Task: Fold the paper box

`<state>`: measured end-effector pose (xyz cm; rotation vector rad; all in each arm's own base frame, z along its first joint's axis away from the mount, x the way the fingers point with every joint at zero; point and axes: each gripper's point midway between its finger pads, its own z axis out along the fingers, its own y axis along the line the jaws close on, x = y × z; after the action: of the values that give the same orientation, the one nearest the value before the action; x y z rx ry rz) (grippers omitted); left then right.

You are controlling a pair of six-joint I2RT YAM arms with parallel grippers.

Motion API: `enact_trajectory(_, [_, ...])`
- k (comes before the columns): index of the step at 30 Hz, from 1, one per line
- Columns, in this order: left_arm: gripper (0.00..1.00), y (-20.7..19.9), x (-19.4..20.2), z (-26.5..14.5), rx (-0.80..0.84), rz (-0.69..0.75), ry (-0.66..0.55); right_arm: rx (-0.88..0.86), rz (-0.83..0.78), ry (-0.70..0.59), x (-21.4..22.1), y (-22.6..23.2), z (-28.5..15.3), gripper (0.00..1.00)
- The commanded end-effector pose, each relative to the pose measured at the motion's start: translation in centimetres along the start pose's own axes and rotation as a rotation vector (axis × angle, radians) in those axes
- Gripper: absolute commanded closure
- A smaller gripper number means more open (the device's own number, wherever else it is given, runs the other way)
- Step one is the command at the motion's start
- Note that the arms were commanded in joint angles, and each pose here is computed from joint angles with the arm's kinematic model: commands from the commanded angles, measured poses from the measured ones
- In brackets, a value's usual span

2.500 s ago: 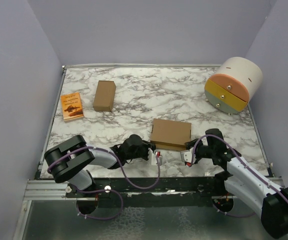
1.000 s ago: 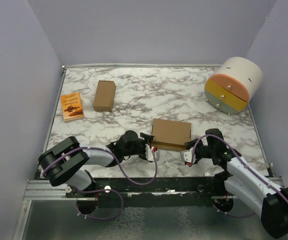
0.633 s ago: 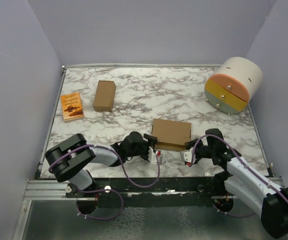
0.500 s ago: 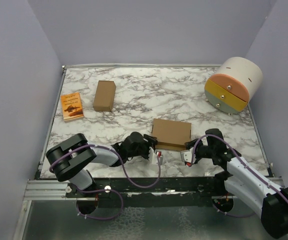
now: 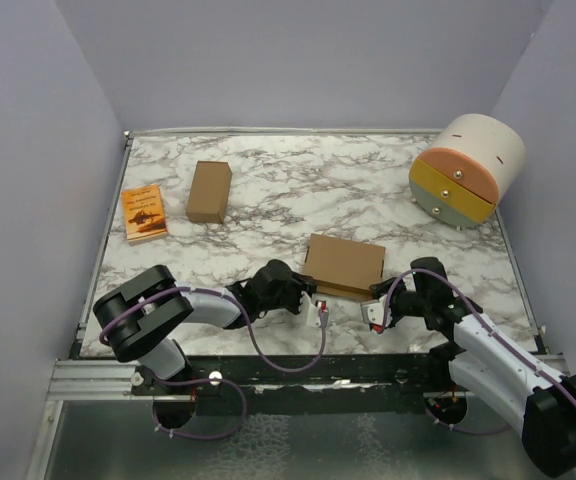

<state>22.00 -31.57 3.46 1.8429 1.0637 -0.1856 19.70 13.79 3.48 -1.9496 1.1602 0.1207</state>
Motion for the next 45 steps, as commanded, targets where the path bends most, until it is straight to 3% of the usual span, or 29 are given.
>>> enact_trajectory(1, [0.65, -0.9, 0.3, 0.2, 0.043, -0.023, 0.018, -0.062, 0.061, 0.003, 0.0, 1.9, 0.0, 0.57])
enact_trajectory(13, [0.7, 0.8, -0.8, 0.3, -0.006, -0.082, -0.009, -0.062, 0.062, 0.002, 0.0, 1.8, 0.0, 0.57])
enact_trajectory(20, [0.57, 3.3, -3.0, -1.2, -0.109, -0.226, -0.082, -0.055, 0.067, 0.002, 0.0, 1.6, 0.0, 0.57])
enact_trajectory(26, [0.45, 6.1, -4.3, -4.7, -0.275, -0.53, -0.201, -0.054, 0.07, 0.002, 0.0, 1.6, 0.0, 0.57])
enact_trajectory(29, [0.3, 8.4, -3.0, -6.9, -0.444, -0.842, -0.214, -0.055, 0.071, 0.001, 0.0, 1.7, 0.0, 0.57])
enact_trajectory(30, [0.3, 8.7, -2.2, -7.3, -0.476, -0.954, -0.2, -0.055, 0.07, 0.0, 0.0, 1.7, 0.0, 0.57])
enact_trajectory(33, [0.4, 7.5, -0.2, -6.9, -0.444, -1.21, -0.112, -0.055, 0.069, 0.0, 0.0, 1.6, 0.0, 0.57])
enact_trajectory(36, [0.74, 4.6, 1.1, -5.7, -0.359, -1.338, -0.002, -0.054, 0.07, -0.001, 0.0, 1.6, 0.0, 0.57])
enact_trajectory(39, [0.91, 2.4, 3.0, -5.0, -0.351, -1.385, 0.107, -0.057, 0.071, -0.001, -0.1, 1.7, 0.0, 0.57])
enact_trajectory(45, [0.94, 1.5, 4.4, -3.7, -0.341, -1.386, 0.166, -0.057, 0.07, -0.002, -0.1, 1.8, 0.0, 0.57])
